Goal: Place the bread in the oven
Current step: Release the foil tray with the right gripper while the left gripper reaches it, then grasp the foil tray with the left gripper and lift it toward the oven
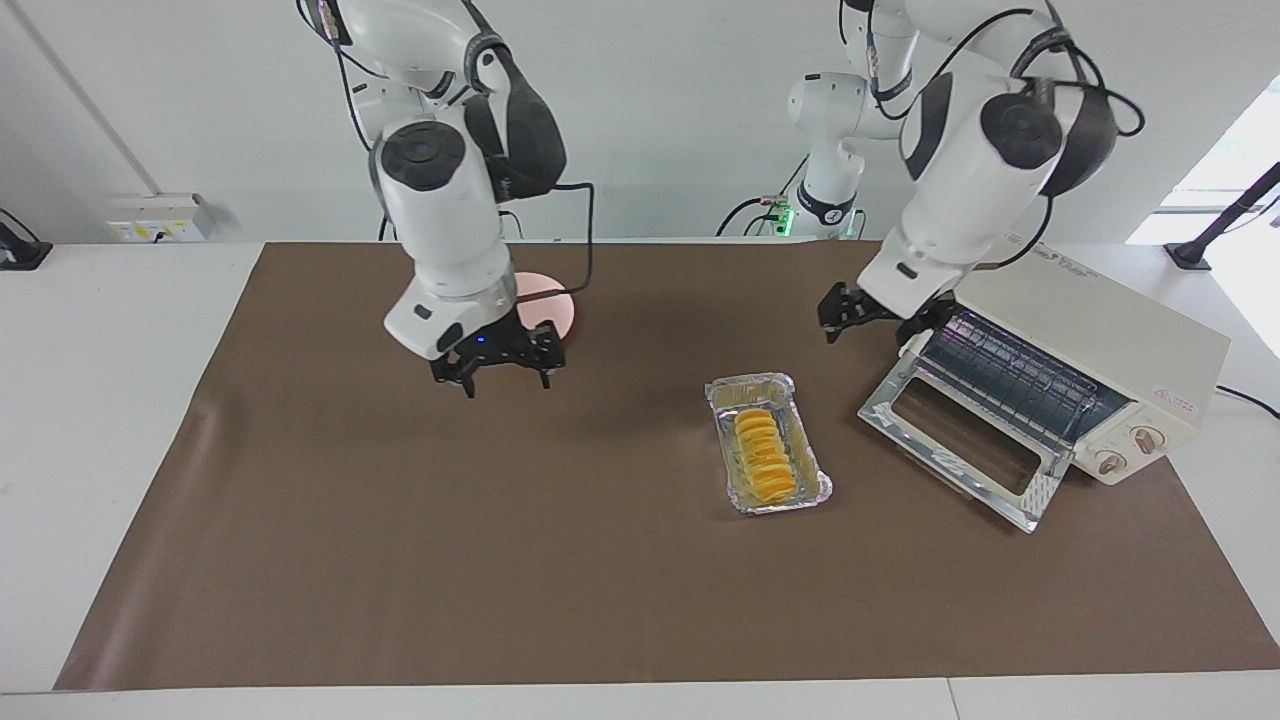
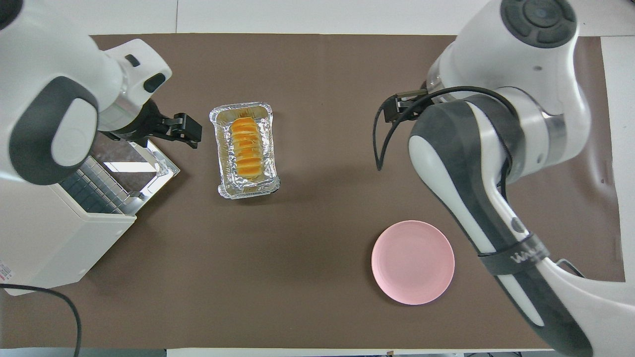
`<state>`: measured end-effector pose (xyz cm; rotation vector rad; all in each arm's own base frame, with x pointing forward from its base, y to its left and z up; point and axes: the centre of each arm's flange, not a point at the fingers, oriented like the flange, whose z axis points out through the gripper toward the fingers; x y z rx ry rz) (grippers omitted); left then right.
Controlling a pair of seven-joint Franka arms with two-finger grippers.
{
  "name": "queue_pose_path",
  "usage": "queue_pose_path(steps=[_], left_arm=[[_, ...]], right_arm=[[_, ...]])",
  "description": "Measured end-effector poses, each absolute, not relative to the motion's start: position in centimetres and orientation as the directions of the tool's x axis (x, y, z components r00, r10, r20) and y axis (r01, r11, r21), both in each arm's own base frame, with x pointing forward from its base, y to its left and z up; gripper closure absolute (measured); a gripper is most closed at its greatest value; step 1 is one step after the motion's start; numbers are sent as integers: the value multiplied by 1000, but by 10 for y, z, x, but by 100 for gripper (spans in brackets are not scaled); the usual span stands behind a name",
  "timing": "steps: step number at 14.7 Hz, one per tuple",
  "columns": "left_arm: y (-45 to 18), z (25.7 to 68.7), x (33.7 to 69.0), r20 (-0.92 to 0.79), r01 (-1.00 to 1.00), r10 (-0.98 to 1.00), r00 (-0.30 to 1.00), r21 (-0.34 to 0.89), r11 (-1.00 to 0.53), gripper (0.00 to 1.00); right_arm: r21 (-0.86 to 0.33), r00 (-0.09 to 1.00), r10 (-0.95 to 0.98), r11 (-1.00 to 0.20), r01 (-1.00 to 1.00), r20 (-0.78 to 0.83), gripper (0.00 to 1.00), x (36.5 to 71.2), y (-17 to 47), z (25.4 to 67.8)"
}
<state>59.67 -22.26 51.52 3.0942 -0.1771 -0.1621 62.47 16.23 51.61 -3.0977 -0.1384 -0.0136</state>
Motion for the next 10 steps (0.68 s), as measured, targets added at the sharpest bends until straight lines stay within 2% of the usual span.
queue_pose_path(steps=[4, 8, 10], left_arm=[[-286, 443, 617, -54, -103, -106, 993, 55, -993, 0], [-319, 366, 615, -74, -93, -96, 993, 46, -995, 0], [-334, 341, 610, -88, -71, -74, 993, 37, -997, 0]], right_arm=[[-38, 999, 42, -998, 41, -11, 0, 586, 84, 539], [-32, 1000, -5, -999, -5, -23, 0, 555, 40, 567], [-33, 1000, 10, -999, 9, -28, 0, 547, 26, 576]])
